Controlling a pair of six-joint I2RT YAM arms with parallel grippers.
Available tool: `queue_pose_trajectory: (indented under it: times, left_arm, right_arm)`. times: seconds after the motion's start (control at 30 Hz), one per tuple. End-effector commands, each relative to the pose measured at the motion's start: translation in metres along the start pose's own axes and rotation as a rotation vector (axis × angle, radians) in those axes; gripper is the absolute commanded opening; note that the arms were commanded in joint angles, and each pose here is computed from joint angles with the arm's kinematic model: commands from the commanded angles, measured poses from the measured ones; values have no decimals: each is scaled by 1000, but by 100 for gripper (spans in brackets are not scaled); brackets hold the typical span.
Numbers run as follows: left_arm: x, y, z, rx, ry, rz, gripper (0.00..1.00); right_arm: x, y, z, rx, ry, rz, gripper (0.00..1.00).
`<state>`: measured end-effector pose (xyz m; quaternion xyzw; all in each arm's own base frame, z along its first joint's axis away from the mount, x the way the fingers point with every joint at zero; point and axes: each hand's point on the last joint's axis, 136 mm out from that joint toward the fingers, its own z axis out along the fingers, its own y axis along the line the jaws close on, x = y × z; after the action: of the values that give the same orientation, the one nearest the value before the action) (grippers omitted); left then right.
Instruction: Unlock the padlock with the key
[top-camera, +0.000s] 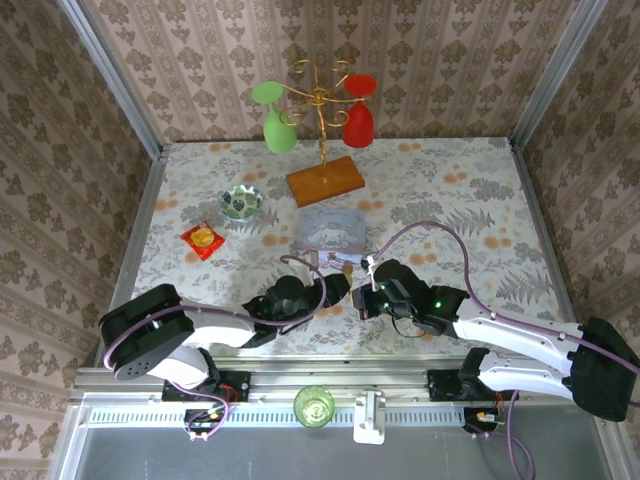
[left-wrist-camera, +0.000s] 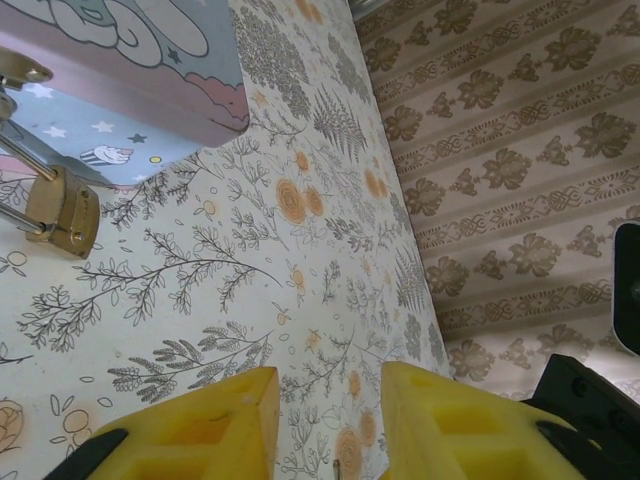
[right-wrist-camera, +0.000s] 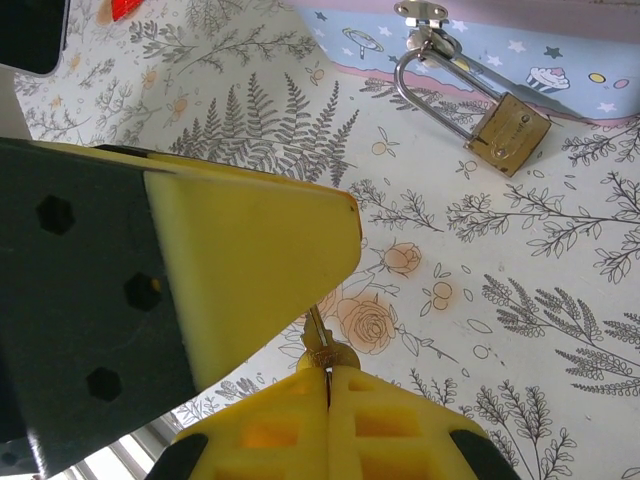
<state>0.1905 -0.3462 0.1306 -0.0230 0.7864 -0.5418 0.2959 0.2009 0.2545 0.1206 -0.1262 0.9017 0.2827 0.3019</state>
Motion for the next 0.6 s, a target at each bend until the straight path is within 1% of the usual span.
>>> queue_pose_trajectory:
  times: [0.0,0.1,0.37,0.47,0.57]
  left_arm:
    - [2,-14,6,34,23,3,29]
    - [4,-15,7,32,32,4,20]
    - [7,-5,7,-12,51,9,20]
    - [10,-2,7,-34,66,21,21]
    - [8,-4,6,-31,61,29,19]
  right_arm:
    - [1,-3,0,9,-6,4,0]
    - [0,-4,0,14,-12,9,0]
    - [1,-6,1,19,-19,25,0]
    - [1,-6,1,19,-17,23,0]
    - [1,-5,1,17,-19,22,0]
